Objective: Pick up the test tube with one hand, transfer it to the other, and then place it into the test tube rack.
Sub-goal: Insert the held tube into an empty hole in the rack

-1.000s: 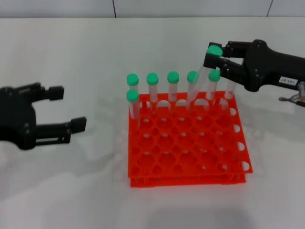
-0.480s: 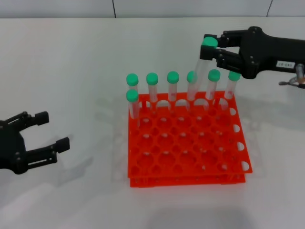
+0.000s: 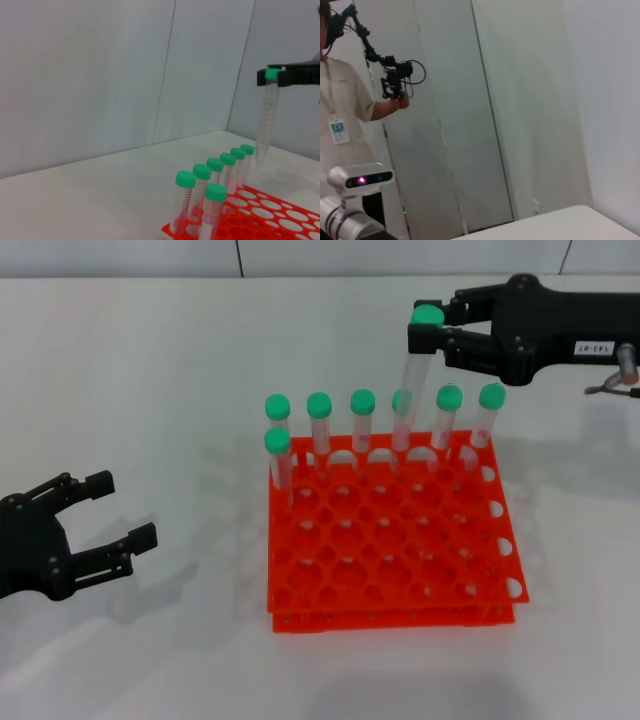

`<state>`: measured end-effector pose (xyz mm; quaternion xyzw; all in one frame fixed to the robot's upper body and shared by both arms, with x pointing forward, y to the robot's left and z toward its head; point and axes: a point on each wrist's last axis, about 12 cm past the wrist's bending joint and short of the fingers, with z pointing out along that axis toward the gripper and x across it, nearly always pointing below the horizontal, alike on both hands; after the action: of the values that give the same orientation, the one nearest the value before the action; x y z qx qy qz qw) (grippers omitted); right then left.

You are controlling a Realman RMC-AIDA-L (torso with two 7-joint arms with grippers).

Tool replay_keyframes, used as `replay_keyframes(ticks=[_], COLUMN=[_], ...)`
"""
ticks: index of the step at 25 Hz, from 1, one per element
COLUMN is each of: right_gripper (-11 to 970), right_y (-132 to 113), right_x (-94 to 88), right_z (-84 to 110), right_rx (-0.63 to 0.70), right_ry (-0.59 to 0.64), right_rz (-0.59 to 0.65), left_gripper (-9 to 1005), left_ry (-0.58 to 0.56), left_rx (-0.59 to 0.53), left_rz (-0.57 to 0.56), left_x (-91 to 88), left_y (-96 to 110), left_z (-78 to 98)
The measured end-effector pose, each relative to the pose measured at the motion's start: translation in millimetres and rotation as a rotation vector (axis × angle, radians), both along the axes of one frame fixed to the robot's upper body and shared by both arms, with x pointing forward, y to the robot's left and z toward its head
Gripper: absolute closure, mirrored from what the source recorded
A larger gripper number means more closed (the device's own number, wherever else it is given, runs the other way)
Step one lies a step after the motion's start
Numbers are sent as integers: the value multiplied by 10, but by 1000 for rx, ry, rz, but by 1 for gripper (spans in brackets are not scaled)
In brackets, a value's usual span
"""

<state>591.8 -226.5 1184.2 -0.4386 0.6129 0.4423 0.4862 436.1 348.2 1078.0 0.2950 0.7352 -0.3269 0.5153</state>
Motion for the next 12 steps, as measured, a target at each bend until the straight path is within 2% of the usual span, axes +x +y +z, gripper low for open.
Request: replay_keyframes(ticks=[5, 12], right_gripper=[697, 698], right_y=[115, 282], right_x=[3, -12], right_z=[78, 36], right_rx=[-17, -33], right_ry=[-13, -13], right_rz=[40, 73], left_gripper=[125, 126], left_ry=[9, 9], left_rx=[-3, 0], left_rz=[12, 19], left_x=[12, -4], left_y=[-6, -8], left_z=[-43, -95])
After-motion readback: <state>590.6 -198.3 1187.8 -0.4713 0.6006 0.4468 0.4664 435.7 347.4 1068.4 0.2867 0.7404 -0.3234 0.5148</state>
